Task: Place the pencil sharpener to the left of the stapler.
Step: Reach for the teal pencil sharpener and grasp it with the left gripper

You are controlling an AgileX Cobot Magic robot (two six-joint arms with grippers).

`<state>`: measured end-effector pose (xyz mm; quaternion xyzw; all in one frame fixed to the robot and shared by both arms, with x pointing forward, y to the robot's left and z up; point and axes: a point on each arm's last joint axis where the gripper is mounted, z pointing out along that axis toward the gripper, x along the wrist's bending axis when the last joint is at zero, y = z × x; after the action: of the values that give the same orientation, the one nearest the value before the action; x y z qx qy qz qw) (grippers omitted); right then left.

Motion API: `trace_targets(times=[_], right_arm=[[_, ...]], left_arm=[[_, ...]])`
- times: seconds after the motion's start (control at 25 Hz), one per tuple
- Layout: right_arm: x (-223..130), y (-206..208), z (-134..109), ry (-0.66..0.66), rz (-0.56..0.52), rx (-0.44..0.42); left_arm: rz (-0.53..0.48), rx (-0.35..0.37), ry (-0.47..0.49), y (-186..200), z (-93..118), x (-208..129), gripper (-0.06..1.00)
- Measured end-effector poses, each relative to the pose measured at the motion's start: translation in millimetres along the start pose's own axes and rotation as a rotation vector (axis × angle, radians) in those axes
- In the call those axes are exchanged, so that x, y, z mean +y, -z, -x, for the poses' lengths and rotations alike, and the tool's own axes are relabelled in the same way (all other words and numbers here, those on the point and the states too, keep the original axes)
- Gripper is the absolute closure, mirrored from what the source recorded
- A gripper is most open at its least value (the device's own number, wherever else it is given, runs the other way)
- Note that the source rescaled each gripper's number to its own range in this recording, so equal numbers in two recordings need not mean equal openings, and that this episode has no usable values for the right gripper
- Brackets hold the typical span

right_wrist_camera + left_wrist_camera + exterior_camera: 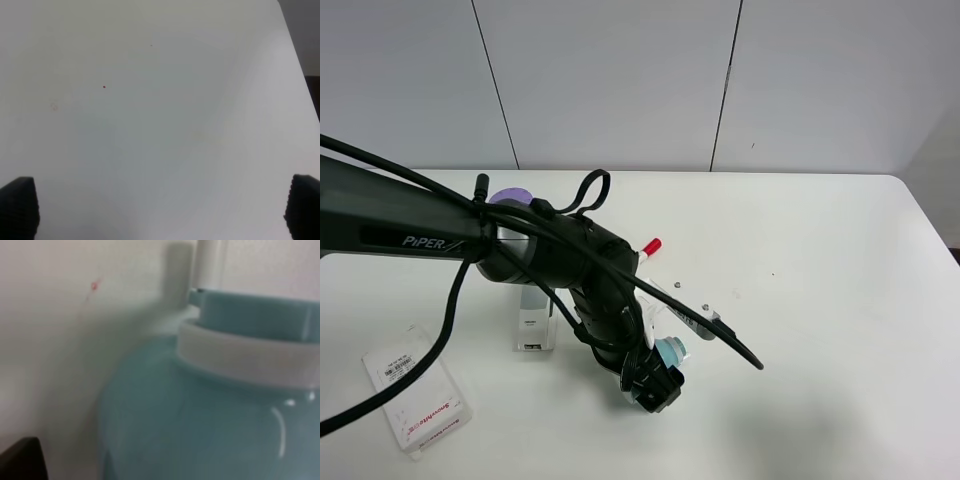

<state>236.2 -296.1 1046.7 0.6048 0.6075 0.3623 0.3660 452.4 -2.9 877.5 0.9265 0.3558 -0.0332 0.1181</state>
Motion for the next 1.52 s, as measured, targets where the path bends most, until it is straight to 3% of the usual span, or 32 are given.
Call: trace_targets(times=[0.16,0.64,1.28,1.52], right_arm=[[0.0,0.0,0.0,0.0,0.0,0.0],[0.0,0.0,0.0,0.0,0.0,0.0],[0.0,0.0,0.0,0.0,0.0,0.0],[0.0,0.0,0.0,0.0,0.0,0.0]], left_arm=[[0.002,-0.001,0.002,0.0,0.1,0.2,0.18],[0.017,-0.017,0.033,0.0,1.5,1.5,0.91],[0.019,-0.017,0.034,0.0,1.5,1.7,0.92],[0.066,-0.011,0.024,7.1,1.6,6.0,0.93]])
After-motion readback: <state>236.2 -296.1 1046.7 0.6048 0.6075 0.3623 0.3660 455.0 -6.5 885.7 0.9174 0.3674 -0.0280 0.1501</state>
